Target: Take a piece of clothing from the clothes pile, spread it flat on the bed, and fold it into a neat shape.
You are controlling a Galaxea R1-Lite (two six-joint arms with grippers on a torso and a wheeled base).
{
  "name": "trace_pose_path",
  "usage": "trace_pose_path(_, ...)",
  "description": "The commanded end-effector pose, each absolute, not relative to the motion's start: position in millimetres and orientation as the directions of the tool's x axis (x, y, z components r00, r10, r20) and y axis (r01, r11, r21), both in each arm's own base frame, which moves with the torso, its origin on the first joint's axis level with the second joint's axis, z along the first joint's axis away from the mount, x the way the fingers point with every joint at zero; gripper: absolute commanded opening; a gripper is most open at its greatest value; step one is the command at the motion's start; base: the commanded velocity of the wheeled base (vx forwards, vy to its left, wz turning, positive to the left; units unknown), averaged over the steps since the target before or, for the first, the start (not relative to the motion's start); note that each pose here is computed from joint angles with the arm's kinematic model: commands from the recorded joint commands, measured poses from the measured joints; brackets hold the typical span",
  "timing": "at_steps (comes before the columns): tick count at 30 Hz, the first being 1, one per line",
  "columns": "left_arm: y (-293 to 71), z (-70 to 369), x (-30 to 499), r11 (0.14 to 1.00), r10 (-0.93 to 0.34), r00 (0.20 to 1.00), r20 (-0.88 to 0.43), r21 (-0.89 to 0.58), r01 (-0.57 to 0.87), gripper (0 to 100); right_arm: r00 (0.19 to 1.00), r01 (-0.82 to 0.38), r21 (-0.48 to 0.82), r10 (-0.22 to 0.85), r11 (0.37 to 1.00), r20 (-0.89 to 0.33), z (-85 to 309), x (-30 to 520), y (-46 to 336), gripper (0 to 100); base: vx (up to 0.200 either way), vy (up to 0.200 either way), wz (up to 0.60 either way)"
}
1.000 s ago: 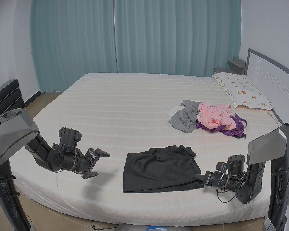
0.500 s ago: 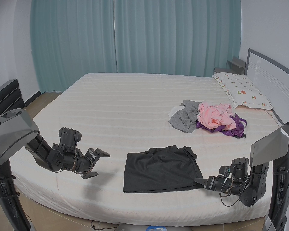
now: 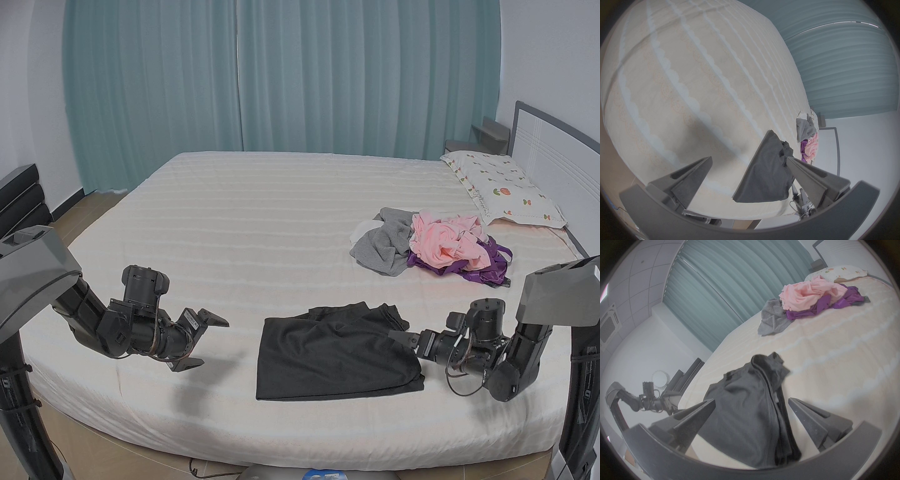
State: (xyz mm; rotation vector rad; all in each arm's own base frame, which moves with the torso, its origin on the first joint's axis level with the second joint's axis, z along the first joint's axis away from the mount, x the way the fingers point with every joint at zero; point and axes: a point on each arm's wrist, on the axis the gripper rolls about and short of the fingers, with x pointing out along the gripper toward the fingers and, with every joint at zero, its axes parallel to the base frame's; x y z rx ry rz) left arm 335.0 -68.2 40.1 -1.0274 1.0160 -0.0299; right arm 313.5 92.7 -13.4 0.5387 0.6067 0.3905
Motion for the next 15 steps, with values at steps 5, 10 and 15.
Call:
trace_pose_path(5,-68,39,334,0.557,-0.457,0.565,-0.687,-0.716,-0.42,100,0.79,-0.171,0.556,0.45,0.813,-0.416,7,383,118,100,0.0,0.0,0.0)
trace_pose_path(10,-68,39,334,0.558,-0.456,0.565,-0.688,-0.715,-0.421,100,0.792,-0.145,0.545,0.427,0.826,-0.437,-5,396,123,100,0.0,0.0,0.0)
trace_pose_path(15,-68,39,334,0.559,-0.453,0.565,-0.689,-0.714,-0.423,100,0.781,-0.122,0.538,0.415,0.834,-0.467,-22,411,127,100,0.0,0.0,0.0)
